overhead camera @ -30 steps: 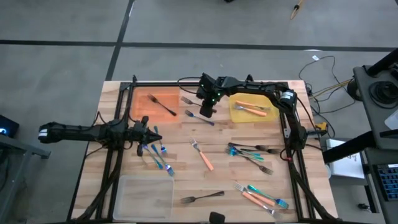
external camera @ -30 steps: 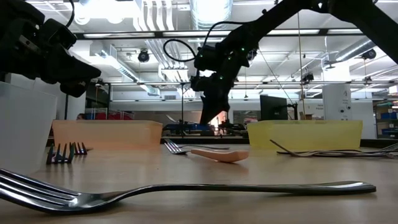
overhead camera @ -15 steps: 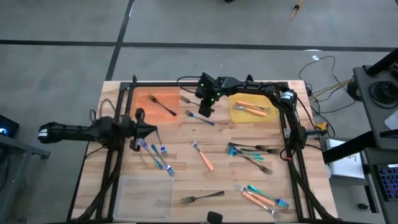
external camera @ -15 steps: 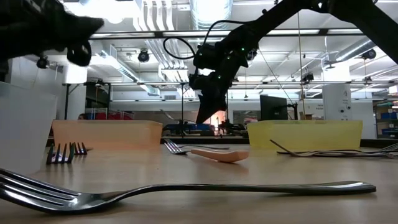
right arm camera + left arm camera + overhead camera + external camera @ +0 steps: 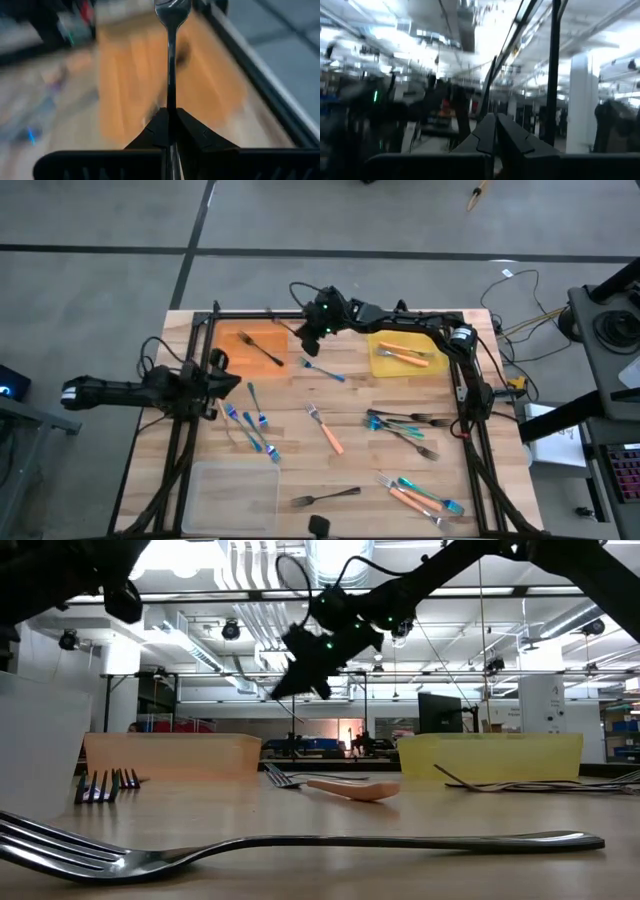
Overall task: Sort silverware by color (type)
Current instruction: Put the black fork into the orange bin, then put the blue fork into the transparent bin
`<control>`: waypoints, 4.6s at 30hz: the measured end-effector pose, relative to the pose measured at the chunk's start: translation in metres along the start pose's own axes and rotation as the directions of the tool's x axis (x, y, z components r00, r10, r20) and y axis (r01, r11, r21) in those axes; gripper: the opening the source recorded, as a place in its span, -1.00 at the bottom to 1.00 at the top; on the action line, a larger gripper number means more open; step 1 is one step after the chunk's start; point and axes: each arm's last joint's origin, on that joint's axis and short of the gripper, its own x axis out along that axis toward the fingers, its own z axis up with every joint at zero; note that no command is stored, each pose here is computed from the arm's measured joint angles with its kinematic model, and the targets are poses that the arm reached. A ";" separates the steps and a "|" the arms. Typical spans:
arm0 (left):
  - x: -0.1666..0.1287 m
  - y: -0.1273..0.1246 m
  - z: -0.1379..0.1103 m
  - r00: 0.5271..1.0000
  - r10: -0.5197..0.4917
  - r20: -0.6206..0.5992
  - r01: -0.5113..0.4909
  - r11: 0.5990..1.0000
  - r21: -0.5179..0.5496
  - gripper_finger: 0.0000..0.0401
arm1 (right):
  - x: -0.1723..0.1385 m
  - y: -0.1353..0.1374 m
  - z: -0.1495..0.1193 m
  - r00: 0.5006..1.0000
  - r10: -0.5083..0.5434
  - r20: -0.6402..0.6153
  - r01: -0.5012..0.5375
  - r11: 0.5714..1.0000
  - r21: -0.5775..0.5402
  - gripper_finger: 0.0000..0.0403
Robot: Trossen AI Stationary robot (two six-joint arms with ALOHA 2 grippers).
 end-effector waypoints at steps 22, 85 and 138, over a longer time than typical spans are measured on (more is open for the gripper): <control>0.003 0.002 -0.013 0.994 0.015 -0.110 -0.017 1.000 -0.015 -1.00 | 0.113 -0.004 -0.001 0.942 0.163 0.293 -0.197 0.976 0.091 -0.96; 0.010 0.011 -0.037 0.941 0.213 -0.264 -0.260 0.952 -0.159 -0.98 | -0.053 0.051 0.080 0.925 0.010 -0.379 -0.050 0.994 -0.097 -0.32; 0.119 0.014 -0.035 0.756 0.304 -0.580 -0.371 0.928 0.002 -0.24 | -0.015 0.048 -0.098 0.893 -0.163 -0.419 0.254 0.952 0.172 -0.28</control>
